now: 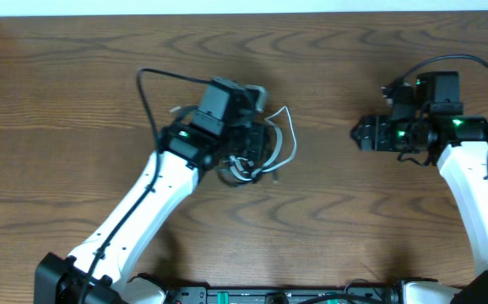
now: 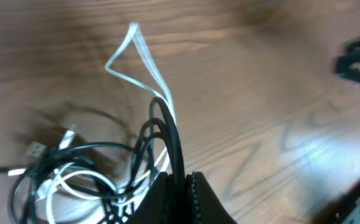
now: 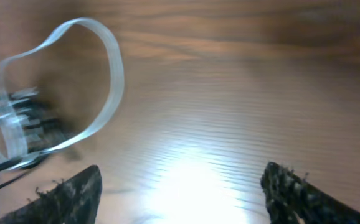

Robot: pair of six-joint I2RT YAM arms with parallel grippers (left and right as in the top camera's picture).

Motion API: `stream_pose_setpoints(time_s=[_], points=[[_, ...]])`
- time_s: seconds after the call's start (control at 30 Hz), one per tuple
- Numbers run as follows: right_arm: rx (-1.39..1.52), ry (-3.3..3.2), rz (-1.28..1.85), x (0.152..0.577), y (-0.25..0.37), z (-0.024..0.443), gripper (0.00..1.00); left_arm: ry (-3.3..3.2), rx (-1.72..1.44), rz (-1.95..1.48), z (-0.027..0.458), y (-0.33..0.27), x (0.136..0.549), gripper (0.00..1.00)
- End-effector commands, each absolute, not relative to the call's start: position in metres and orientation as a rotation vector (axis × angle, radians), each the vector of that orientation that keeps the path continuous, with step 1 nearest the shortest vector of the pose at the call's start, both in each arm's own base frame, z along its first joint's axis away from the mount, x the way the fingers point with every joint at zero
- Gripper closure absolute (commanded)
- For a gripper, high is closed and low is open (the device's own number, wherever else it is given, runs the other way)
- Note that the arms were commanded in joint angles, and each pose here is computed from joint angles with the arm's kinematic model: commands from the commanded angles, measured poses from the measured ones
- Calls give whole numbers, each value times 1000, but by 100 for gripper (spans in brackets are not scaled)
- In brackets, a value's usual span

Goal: Untangle cables

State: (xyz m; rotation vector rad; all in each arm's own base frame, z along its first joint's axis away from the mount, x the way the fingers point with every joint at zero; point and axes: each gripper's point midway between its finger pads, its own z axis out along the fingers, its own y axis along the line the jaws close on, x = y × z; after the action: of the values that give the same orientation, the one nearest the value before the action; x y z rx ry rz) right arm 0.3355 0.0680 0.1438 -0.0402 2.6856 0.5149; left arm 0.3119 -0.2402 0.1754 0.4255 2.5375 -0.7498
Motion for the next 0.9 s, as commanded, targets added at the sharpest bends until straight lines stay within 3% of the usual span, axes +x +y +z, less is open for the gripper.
stream_pose_setpoints(time_s=[0.0,0.23,0.3,0.47,0.63,0.87], points=[[-242,2654,689,327,103,147,18,2426,548,-821,195,-263,308,93],[-355,2681,718,327,132,130,18,2277,552,-981,228,-289,313,93],[-376,2678,723,330,138,125,22,2279,532,-994,230,-290,314,93],[-419,2681,717,338,150,110,39,2277,555,-1047,232,-294,307,92],[-440,2722,717,338,157,91,95,2281,554,-1044,231,-294,307,93],[-387,2748,575,343,136,88,99,2427,440,-752,196,-259,318,93]])
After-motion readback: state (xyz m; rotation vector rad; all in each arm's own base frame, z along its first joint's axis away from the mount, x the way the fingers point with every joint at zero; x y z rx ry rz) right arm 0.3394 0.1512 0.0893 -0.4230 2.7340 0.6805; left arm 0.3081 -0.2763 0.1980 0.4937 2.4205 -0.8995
